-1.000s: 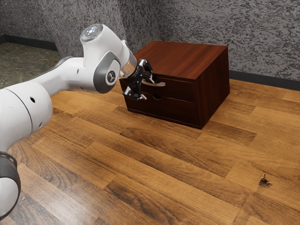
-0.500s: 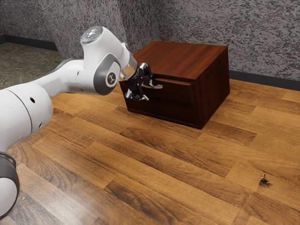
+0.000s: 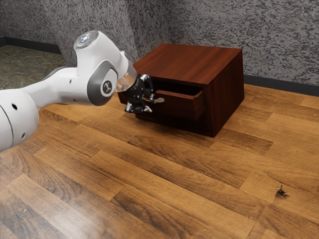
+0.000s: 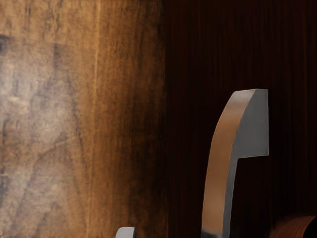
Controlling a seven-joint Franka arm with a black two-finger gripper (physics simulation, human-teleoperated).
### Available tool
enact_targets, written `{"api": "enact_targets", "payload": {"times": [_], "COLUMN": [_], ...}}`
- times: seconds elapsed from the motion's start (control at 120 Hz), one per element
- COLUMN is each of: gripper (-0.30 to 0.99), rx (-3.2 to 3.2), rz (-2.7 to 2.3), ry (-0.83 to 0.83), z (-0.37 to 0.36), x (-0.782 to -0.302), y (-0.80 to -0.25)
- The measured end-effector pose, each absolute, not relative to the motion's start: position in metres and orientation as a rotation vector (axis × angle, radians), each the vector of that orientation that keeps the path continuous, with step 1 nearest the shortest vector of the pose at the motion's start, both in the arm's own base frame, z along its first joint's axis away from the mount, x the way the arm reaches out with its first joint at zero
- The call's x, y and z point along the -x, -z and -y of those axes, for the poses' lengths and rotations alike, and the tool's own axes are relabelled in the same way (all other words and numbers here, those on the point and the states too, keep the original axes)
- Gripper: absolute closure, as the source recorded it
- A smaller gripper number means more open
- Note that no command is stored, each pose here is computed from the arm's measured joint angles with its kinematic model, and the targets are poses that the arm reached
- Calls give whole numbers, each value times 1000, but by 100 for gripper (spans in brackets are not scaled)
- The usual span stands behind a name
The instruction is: Pull the drawer handle with one arm to open the drawer
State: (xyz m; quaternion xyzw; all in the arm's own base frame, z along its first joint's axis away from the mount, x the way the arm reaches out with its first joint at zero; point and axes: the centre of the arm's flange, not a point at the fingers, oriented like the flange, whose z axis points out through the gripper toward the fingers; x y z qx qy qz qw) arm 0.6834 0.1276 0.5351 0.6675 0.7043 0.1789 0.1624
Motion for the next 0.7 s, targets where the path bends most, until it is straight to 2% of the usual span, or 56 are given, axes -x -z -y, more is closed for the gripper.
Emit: {"api": "enact_targets", "payload": {"times": [0.208, 0.7], "gripper": [74, 79], "rx": [-1908, -1906], "rz": [-2026, -2063], "ry": [-496, -474], "z": [-126, -129], "x": [-665, -616], "y": [-539, -542]}}
